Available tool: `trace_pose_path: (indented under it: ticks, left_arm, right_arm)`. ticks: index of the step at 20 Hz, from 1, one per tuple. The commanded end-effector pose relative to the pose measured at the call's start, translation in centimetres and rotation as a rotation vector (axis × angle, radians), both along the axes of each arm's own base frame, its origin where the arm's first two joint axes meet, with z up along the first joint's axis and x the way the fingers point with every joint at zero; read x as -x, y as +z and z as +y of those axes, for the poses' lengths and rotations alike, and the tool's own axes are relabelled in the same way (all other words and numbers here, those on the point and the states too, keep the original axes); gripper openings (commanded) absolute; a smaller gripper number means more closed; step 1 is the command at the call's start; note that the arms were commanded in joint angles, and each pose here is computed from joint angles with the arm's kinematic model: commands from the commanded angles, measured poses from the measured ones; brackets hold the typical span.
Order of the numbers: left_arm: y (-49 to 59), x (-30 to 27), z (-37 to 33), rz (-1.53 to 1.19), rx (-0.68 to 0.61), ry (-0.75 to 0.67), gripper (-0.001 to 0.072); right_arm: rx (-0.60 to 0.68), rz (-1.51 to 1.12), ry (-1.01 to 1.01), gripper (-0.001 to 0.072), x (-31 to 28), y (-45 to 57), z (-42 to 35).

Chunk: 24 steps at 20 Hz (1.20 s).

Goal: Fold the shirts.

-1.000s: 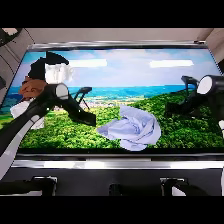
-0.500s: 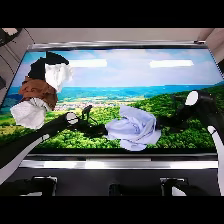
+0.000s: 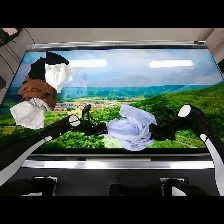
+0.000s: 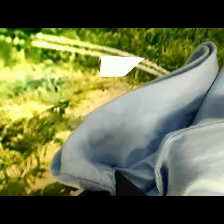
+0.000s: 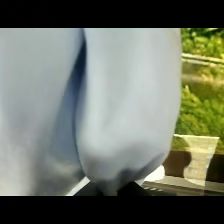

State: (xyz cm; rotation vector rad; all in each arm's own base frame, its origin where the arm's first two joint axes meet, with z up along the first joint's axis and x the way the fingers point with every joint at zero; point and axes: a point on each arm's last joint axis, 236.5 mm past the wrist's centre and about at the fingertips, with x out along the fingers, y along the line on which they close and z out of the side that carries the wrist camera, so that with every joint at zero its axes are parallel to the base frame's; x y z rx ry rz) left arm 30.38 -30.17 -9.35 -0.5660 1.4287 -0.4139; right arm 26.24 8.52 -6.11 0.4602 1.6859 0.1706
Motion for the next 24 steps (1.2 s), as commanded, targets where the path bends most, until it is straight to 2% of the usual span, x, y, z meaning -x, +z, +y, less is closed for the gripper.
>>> trace_pose_path:
  ticks: [1,3,5,7,10,12,14,17,21,24]
  left_arm:
    - [2.3,-1.6,-0.1,-0.111,0.02,-0.029,0.0025]
    - [8.5,-4.8,-0.3,-0.348,0.057,-0.079,0.0025]
    - [18.8,-7.6,0.3,-0.637,0.107,-0.116,0.0024]
    - [32.2,-8.9,2.8,-0.929,0.177,-0.042,0.0025]
    - [52.0,-5.6,10.3,-1.358,0.26,0.157,0.0024]
    - [60.6,-0.3,13.8,-1.557,0.296,0.219,0.0025]
    - [64.7,4.4,14.1,-1.655,0.355,0.205,0.0024]
    - [65.1,6.9,13.3,-1.665,0.383,0.15,0.0024]
    - [60.7,5.4,12.8,-1.556,0.221,0.068,0.0024]
    - [53.3,1.3,14.5,-1.346,-0.006,0.084,0.0025]
  right_arm:
    - [-0.022,-0.085,0.041,0.0044,-1.1,0.9,0.4]
    - [-0.008,-0.266,0.078,0.0044,-4.3,5.4,0.2]
    - [0.026,-0.587,0.101,0.0044,-8.8,14.2,-0.2]
    - [0.071,-0.99,0.065,0.0045,-11.6,27.4,-0.7]
    - [0.137,-1.566,-0.029,0.0045,-7.4,47.4,-2.1]
    - [0.087,-1.756,-0.127,0.0045,-2.2,54.5,-2.3]
    - [-0.002,-1.751,-0.182,0.0045,1.0,55.6,-1.8]
    - [0.013,-1.633,-0.13,0.0045,2.6,52.6,-1.1]
    - [0.073,-1.406,-0.092,0.0045,3.1,47.2,-1.6]
    - [0.036,-0.87,-0.01,0.0045,5.0,36.1,-0.2]
